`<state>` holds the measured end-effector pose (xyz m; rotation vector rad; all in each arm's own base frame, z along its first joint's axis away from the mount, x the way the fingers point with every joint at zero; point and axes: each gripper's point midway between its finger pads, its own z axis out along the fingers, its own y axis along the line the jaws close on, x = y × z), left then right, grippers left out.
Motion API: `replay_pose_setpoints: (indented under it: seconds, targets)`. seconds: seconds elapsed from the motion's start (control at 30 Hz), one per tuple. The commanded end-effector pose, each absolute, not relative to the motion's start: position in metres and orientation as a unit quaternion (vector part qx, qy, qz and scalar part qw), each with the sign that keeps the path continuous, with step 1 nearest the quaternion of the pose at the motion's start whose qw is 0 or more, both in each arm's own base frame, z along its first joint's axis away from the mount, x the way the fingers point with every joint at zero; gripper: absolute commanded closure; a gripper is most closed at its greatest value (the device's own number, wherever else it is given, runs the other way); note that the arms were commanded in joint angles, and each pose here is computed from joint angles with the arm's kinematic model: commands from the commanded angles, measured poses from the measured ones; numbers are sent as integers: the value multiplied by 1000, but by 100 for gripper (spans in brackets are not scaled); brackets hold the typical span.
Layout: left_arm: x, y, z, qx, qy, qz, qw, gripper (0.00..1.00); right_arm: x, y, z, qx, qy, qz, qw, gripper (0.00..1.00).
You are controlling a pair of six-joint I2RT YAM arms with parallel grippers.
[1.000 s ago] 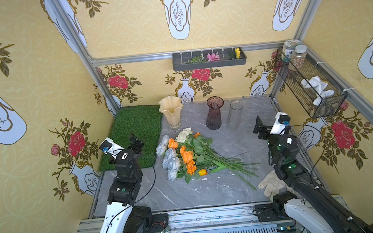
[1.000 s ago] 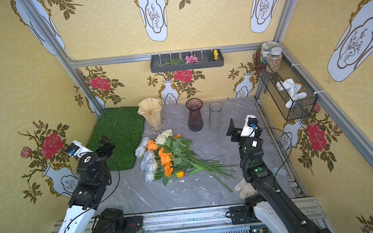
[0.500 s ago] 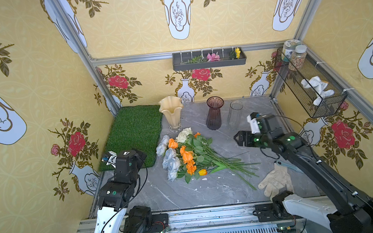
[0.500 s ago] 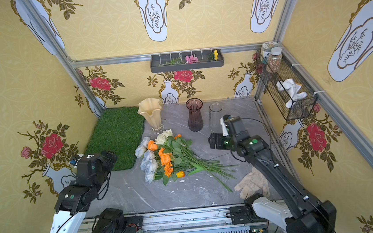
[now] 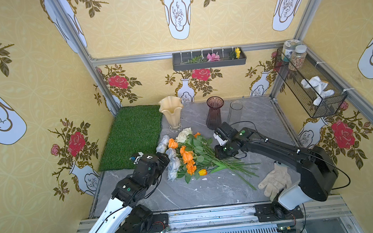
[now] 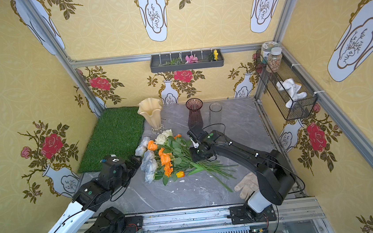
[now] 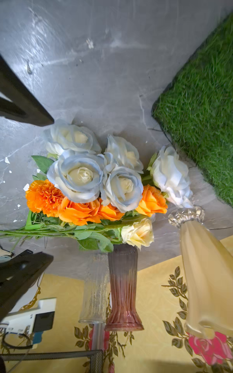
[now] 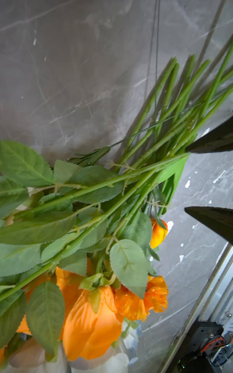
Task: Arrange the flowers in different vases according to their colors
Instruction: Pick up the flower at the center of the board.
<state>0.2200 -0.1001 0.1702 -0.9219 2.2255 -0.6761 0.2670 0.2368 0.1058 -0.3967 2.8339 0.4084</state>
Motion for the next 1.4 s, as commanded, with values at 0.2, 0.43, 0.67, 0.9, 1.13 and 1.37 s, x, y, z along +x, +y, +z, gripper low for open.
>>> replay_pose_setpoints:
  seconds: [0.2,0.43,0.67,0.9,1.13,1.37]
  targets:
    - [233,-97,183,-340,810,-291,380,0,291,250,89,-141,969,163,119,56]
    - [239,-100,179,-339,828,-258,365,0,289,246,80,-153,972,145,99,70]
    - [244,-121,180,-300,819,-319,372,6,284,239,72,-158,975,129,92,77]
    - [245,-121,180,-299,818,-319,374,10,287,237,59,-172,976,101,86,81]
    - [247,-121,177,-303,824,-306,368,2,294,236,54,-185,975,82,89,83]
    - [246,-119,177,-307,819,-309,373,0,299,236,55,-231,968,47,91,91]
